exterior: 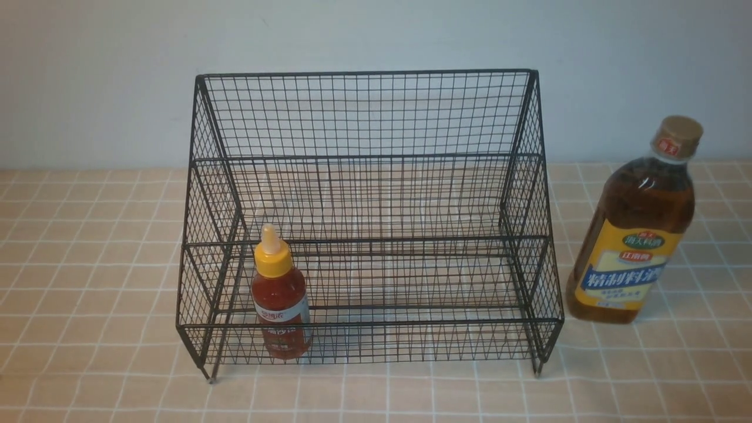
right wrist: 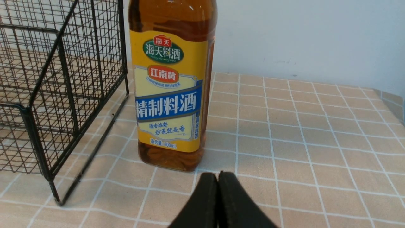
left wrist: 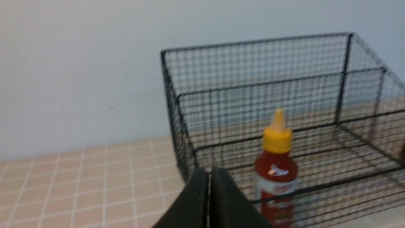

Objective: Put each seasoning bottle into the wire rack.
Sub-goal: Use the right arm to grab the condiment bottle closest to it

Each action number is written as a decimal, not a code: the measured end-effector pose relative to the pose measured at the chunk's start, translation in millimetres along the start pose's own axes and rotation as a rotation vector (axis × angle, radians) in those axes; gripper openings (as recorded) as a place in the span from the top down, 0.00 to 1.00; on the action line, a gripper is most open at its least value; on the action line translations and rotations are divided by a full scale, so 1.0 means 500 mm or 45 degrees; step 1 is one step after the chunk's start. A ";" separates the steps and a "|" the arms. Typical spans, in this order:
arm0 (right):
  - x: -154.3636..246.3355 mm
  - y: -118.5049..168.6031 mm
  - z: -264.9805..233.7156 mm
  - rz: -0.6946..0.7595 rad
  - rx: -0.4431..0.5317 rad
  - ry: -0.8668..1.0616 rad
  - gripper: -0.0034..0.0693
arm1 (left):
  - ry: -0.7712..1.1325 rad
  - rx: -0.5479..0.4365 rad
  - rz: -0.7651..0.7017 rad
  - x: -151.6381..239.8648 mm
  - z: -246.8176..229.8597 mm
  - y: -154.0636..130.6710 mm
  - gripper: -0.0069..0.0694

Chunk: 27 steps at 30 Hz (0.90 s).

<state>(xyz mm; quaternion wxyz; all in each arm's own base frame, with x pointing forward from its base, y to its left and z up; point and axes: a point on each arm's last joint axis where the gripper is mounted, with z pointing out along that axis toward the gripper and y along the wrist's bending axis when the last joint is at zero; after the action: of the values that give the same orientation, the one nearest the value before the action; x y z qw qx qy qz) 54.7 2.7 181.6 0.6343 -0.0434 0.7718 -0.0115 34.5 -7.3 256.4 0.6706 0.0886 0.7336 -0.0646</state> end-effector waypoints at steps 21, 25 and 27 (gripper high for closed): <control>0.000 0.000 0.000 0.001 0.000 0.001 0.97 | 0.280 -0.213 -0.032 0.167 0.048 0.013 0.92; 0.000 0.000 0.000 0.001 0.000 0.001 0.97 | 0.280 -0.213 -0.032 0.167 0.048 0.013 0.92; 0.000 0.000 0.000 0.001 0.000 0.001 0.97 | 0.280 -0.213 -0.032 0.167 0.048 0.013 0.92</control>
<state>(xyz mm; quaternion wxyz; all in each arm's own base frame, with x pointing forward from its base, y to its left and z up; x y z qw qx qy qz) 54.7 2.7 181.5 0.6340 -0.0432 0.7720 -0.0110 52.0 -2.2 171.1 0.5904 0.0296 0.8065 -0.0015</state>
